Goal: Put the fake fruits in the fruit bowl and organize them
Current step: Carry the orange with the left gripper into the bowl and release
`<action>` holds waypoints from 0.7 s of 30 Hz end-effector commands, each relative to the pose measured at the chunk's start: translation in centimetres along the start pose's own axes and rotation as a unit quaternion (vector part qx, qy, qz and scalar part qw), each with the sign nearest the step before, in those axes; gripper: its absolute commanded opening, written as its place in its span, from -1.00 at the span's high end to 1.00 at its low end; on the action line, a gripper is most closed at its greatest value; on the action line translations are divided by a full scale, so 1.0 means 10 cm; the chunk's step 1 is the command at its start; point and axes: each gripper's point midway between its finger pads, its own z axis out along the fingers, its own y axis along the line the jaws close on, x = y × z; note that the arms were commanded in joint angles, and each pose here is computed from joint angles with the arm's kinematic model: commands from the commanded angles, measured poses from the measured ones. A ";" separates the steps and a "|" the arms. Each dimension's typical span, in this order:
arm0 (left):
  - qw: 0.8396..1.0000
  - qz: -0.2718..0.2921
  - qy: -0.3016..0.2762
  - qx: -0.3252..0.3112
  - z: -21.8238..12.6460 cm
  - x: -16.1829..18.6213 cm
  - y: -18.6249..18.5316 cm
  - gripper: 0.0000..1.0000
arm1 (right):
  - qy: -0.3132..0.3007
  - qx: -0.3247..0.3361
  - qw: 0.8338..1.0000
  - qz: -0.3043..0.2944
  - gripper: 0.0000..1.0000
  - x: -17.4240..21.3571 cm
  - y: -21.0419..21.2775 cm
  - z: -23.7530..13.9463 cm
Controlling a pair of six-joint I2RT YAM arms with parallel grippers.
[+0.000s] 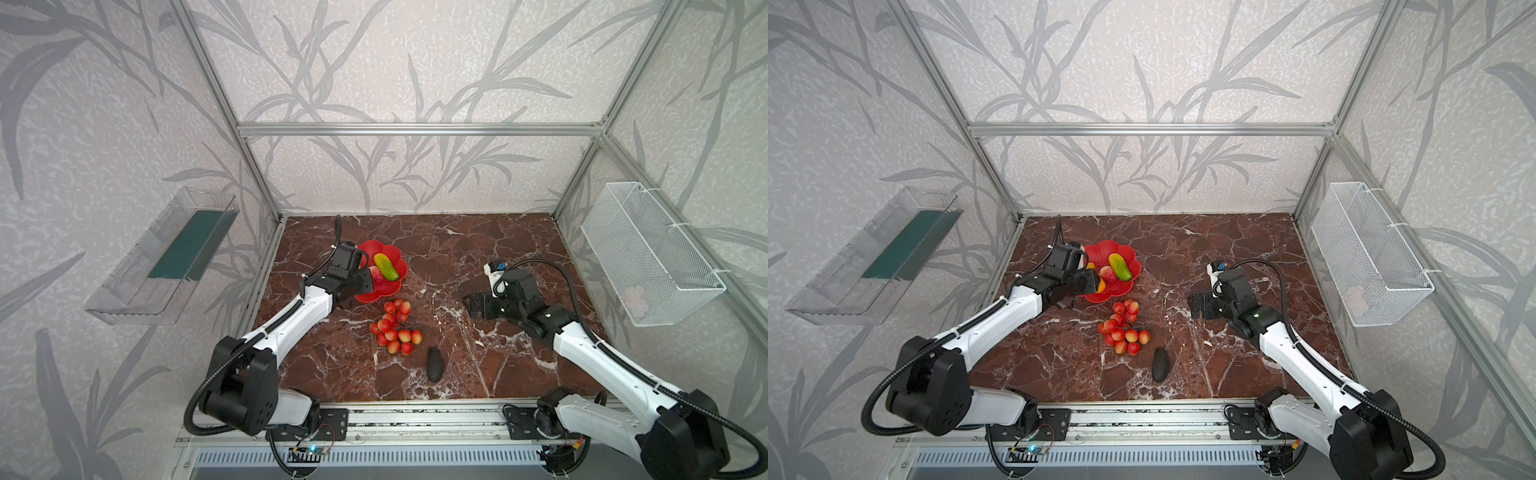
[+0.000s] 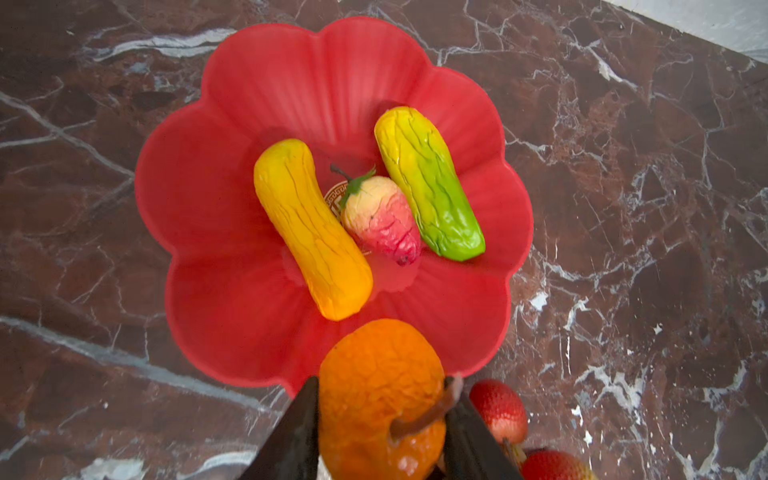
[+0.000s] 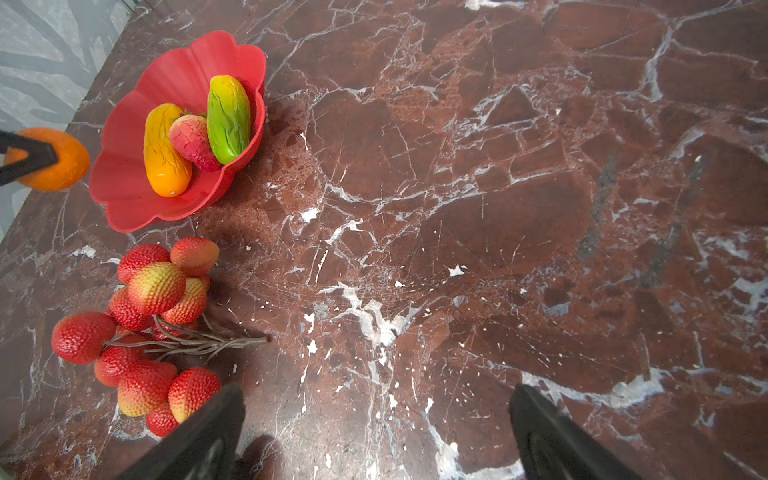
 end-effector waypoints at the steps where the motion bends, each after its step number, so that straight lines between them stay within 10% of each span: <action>1: 0.999 -0.003 -0.043 0.023 0.06 -0.40 -0.06 0.14 | 0.001 -0.008 1.000 0.005 -0.98 0.01 0.02 -0.03; 21: 0.999 -0.025 0.017 -0.015 1.35 -0.79 0.14 0.13 | 0.028 0.012 1.000 -0.005 -0.99 0.16 -0.06 -0.03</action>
